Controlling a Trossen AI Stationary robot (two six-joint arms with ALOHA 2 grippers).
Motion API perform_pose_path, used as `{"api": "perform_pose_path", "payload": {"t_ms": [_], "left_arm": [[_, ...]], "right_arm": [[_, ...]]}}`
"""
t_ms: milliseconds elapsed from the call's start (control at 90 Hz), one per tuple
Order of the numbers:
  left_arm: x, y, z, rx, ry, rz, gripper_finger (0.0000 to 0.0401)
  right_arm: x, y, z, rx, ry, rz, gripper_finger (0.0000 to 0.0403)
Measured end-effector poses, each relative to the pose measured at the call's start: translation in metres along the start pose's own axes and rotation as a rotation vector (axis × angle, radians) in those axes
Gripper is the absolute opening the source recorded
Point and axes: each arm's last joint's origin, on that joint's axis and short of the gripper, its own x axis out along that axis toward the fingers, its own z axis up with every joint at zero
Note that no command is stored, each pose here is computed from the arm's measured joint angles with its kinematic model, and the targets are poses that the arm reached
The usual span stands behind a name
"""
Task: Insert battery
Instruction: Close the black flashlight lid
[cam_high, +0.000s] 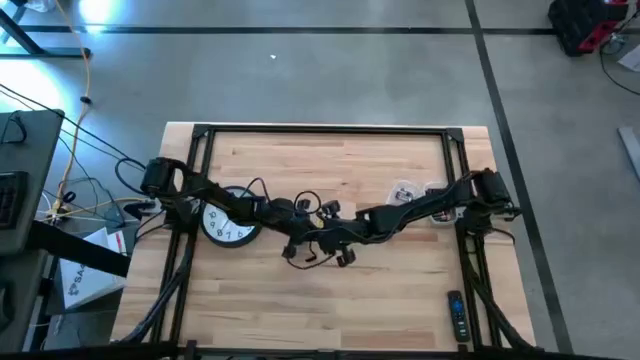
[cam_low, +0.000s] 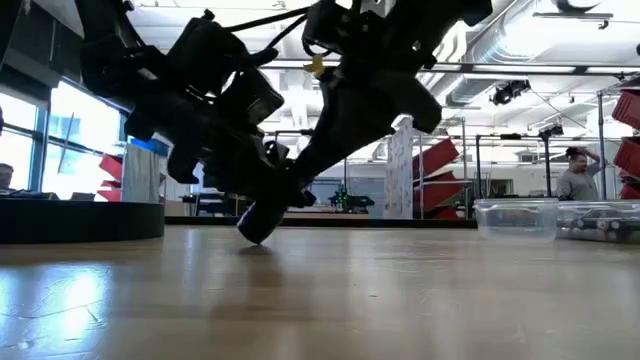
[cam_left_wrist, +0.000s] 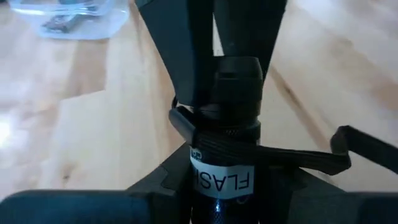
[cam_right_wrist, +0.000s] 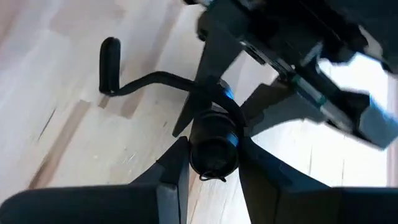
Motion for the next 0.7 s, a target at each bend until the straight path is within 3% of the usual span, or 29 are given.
{"api": "perform_pose_path", "payload": {"t_ms": [156,489,700], "left_arm": [[0.000,0.001,0.002,0.031,-0.016,0.046,0.0099],[0.000,-0.010,0.009,0.057,-0.030,0.229,0.0099],[-0.001,-0.031,0.010,0.012,0.001,0.373,0.0099]], "right_arm": [[0.000,-0.001,0.000,0.214,0.007,-0.028,0.0080],[-0.002,-0.005,0.002,0.861,-0.031,-0.093,0.0080],[-0.001,-0.004,0.003,1.158,-0.032,-0.024,0.0081]]}}
